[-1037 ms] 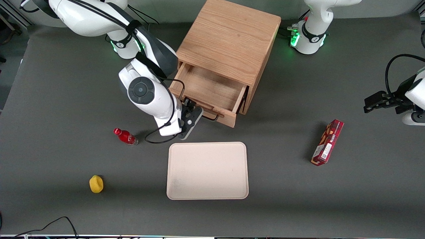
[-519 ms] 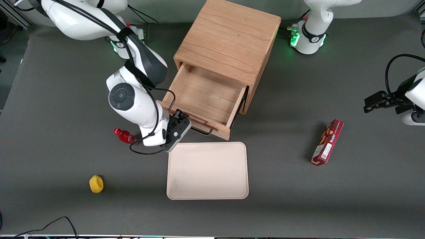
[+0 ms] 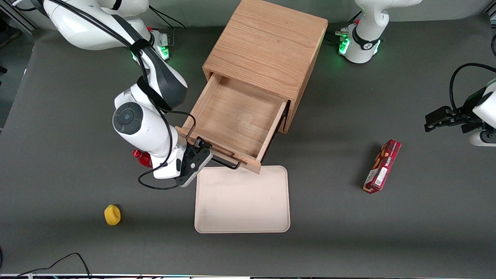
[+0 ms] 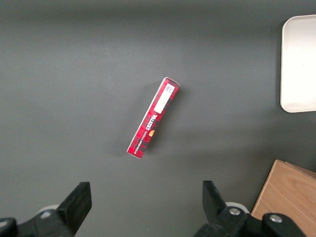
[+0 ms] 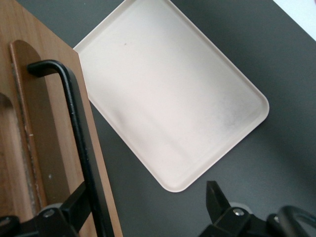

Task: Open upper drawer

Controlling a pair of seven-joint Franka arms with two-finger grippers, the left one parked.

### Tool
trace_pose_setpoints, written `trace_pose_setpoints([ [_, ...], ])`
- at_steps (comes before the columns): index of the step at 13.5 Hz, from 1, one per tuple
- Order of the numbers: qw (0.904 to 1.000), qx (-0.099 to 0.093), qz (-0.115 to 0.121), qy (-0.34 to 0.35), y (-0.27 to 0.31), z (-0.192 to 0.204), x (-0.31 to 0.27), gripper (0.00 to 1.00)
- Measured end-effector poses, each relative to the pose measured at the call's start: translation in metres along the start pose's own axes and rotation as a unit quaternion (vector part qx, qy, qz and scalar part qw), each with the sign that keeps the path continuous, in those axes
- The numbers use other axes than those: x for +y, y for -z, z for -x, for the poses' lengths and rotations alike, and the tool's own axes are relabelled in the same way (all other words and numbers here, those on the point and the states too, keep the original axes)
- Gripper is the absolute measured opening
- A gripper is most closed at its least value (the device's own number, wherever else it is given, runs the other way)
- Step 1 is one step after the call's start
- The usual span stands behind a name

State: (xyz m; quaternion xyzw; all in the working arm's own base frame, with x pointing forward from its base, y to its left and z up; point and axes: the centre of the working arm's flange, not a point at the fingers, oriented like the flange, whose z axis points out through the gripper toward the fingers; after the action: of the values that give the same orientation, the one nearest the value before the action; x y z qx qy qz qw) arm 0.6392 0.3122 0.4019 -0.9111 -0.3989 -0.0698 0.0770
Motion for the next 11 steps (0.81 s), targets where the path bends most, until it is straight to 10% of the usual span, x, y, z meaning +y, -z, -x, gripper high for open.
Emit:
trace_pose_setpoints([
  [6,0.9997,0.015,-0.011,-0.018,0.002,0.001,0.008,1.00],
  [11,0.9891,0.087,-0.083,-0.085,0.050,-0.009,0.019,1.00],
])
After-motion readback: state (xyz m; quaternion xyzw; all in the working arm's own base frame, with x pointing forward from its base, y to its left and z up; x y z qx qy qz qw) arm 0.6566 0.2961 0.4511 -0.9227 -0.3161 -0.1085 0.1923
